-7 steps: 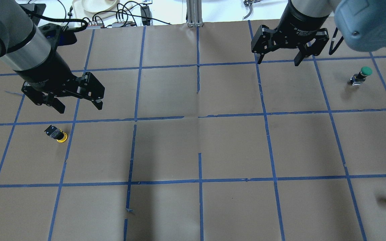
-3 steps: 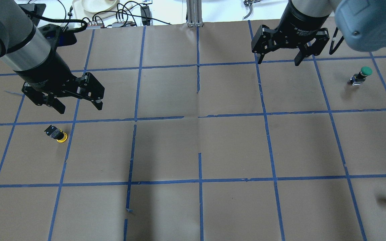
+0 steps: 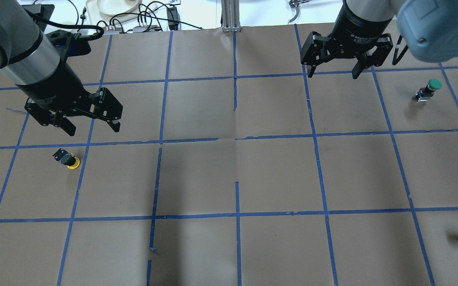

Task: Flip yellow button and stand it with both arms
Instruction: 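Lower the left gripper onto the lying yellow button and close on it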

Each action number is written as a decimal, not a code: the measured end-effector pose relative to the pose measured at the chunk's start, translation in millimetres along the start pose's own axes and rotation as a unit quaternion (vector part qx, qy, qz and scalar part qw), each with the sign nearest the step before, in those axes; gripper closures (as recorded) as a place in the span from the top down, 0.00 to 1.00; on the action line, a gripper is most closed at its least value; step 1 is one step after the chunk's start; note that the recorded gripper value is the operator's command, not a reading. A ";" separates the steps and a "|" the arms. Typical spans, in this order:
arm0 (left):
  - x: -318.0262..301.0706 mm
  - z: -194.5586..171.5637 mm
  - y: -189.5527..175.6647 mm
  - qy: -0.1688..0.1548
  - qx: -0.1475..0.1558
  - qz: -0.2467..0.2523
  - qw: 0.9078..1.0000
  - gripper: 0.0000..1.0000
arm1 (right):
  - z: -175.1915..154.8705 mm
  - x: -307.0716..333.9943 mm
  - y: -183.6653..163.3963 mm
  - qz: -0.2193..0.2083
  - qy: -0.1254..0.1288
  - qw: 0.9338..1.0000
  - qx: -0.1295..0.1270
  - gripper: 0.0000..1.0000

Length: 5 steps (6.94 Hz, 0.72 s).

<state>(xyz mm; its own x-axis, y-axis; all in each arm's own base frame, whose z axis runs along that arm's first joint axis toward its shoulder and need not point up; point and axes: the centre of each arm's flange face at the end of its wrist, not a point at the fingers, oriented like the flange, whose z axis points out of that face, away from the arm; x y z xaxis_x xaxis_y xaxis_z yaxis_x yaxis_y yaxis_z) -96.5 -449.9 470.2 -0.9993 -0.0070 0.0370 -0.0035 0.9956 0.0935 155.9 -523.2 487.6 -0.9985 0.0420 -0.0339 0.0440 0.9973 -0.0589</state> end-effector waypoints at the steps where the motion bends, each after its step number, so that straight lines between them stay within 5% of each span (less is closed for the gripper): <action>1: -7.7 7.7 -6.9 0.002 -0.007 0.029 1.000 1.00 | -0.1 1.6 -0.2 -0.010 0.008 1.000 0.001 1.00; 3: -75.2 37.6 -33.3 0.017 -0.024 0.054 0.998 1.00 | -0.5 2.0 -0.9 -0.016 0.010 1.000 0.004 1.00; 5: -175.3 72.7 -61.2 0.014 -0.018 0.138 0.990 1.00 | -1.6 1.3 -2.2 -0.016 0.007 1.000 0.008 1.00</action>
<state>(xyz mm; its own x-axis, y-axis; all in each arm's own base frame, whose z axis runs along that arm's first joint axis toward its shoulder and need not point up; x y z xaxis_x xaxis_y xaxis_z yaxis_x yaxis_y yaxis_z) 76.1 -502.8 385.7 -0.9605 0.2623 0.0928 0.2718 0.9559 0.1112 154.4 -525.2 489.3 -0.9998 0.0119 -0.0171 0.0131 0.9970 -0.0759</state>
